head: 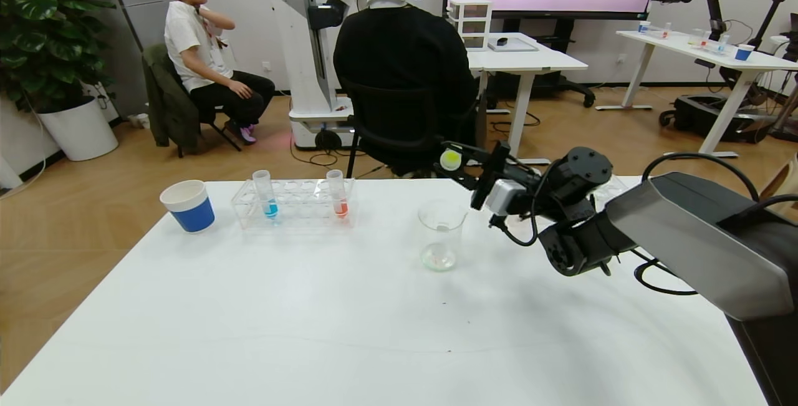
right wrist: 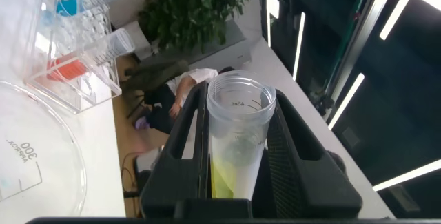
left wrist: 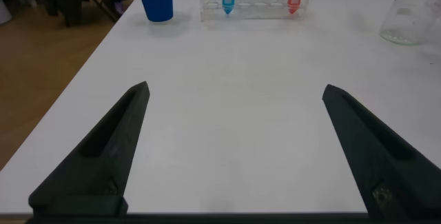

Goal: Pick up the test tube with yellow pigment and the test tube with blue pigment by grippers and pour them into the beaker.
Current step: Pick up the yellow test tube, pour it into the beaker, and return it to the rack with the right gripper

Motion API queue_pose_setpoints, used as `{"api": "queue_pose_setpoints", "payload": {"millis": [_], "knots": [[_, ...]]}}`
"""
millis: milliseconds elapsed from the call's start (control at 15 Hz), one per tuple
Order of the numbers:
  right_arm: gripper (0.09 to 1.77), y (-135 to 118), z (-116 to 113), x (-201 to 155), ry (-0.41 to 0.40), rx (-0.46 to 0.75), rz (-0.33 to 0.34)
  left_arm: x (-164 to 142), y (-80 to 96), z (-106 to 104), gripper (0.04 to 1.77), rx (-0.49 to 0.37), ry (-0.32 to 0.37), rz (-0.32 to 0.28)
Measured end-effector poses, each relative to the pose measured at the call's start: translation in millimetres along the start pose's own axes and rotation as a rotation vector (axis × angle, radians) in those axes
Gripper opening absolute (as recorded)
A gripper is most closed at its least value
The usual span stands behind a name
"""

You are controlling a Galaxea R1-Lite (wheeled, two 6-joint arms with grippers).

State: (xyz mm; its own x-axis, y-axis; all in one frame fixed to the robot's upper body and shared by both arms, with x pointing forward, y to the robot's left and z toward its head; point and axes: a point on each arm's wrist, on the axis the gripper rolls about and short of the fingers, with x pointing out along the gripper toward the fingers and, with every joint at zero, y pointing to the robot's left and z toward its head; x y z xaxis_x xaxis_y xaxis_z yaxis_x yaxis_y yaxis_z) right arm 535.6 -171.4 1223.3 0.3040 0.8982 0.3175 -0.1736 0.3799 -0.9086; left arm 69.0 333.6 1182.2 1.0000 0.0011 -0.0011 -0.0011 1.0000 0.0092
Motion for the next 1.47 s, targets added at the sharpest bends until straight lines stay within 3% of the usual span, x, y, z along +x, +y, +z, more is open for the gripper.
{"api": "queue_pose_setpoints", "payload": {"millis": [533, 1467], "knots": [[0.52, 6.4, -9.0, -2.4, -0.034, -0.135, 0.028, 0.0, 0.0, 0.0, 1.75, 0.000, 0.000, 0.000], [0.52, 23.8, -15.5, -12.9, -0.006, -0.302, 0.062, 0.0, 0.0, 0.0, 1.75, 0.000, 0.000, 0.000]]}}
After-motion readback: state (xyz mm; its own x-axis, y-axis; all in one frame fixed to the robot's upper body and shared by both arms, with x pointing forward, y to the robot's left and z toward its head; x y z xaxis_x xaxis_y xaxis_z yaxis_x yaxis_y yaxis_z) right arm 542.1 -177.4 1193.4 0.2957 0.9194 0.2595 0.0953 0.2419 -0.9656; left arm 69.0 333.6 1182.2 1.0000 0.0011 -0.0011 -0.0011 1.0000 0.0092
